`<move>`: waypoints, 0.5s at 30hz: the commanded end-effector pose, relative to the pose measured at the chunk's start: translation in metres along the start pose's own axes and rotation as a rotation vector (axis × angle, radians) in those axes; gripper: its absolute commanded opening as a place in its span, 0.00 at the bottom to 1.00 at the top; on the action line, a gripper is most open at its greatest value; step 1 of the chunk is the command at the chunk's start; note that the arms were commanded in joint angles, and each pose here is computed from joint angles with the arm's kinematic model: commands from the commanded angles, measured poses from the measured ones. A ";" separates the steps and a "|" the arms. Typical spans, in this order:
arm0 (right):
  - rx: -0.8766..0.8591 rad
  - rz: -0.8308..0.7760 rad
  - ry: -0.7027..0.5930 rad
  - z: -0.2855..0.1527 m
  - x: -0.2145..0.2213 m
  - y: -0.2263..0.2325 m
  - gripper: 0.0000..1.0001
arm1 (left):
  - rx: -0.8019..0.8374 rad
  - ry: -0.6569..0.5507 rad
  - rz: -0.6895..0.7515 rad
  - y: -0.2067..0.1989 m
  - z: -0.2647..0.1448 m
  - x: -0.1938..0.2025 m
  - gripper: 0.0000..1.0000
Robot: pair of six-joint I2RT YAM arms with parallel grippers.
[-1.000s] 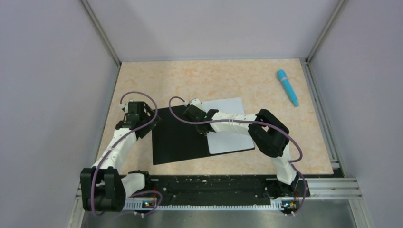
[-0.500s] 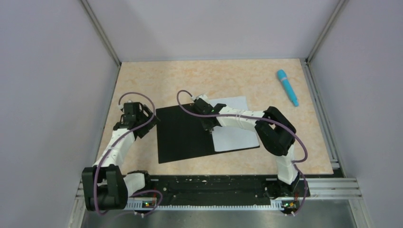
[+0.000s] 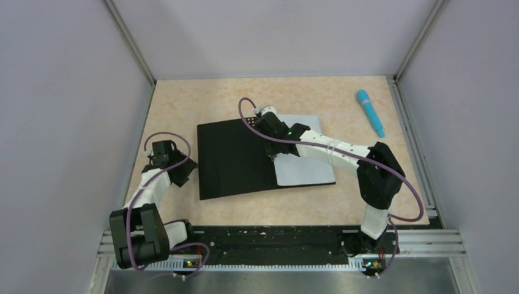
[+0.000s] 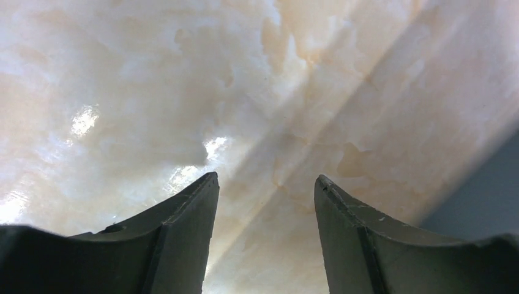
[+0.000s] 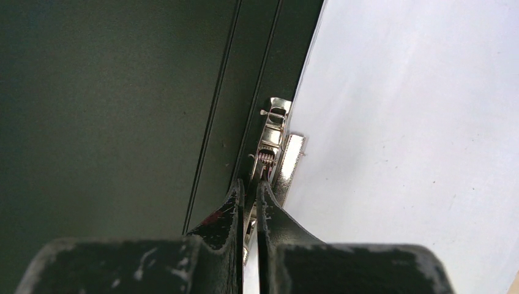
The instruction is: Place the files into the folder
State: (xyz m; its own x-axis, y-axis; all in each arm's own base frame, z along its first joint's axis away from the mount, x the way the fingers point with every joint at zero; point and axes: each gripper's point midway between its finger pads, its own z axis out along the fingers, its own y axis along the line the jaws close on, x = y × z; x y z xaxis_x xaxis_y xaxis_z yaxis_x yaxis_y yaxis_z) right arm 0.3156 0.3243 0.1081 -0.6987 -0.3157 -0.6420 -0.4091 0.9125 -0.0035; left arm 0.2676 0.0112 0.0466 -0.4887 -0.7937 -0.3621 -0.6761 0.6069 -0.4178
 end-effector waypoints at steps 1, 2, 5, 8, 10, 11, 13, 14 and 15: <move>-0.036 0.039 -0.115 -0.032 -0.037 -0.006 0.00 | 0.050 0.028 -0.068 -0.007 0.009 0.002 0.61; -0.037 0.042 -0.118 -0.034 -0.038 -0.007 0.00 | 0.061 0.045 -0.075 -0.009 0.010 0.005 0.58; -0.044 0.047 -0.115 -0.035 -0.037 -0.009 0.00 | 0.188 0.105 -0.072 -0.031 0.009 0.013 0.49; -0.064 0.057 -0.111 -0.030 -0.034 -0.005 0.00 | 0.369 0.189 -0.055 -0.065 -0.002 0.021 0.43; -0.086 0.068 -0.102 -0.023 -0.032 0.001 0.00 | 0.463 0.223 -0.042 -0.084 -0.015 0.023 0.42; -0.099 0.074 -0.097 -0.018 -0.031 0.005 0.00 | 0.504 0.225 -0.026 -0.093 -0.023 0.021 0.42; -0.126 0.090 -0.084 -0.008 -0.027 0.013 0.00 | 0.564 0.214 0.004 -0.107 -0.039 0.019 0.43; -0.150 0.104 -0.078 -0.004 -0.026 0.020 0.00 | 0.595 0.208 0.020 -0.113 -0.047 0.017 0.43; -0.176 0.122 -0.076 0.001 -0.026 0.026 0.00 | 0.622 0.202 0.035 -0.119 -0.055 0.016 0.43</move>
State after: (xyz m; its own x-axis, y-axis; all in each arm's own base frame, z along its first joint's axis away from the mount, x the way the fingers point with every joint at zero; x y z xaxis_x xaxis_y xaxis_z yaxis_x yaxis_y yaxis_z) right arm 0.3153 0.3135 0.1108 -0.7194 -0.2804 -0.6355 -0.3951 0.9177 0.0424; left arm 0.2925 -0.0522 0.0708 -0.5907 -0.7915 -0.1569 -0.4849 0.5036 -0.7150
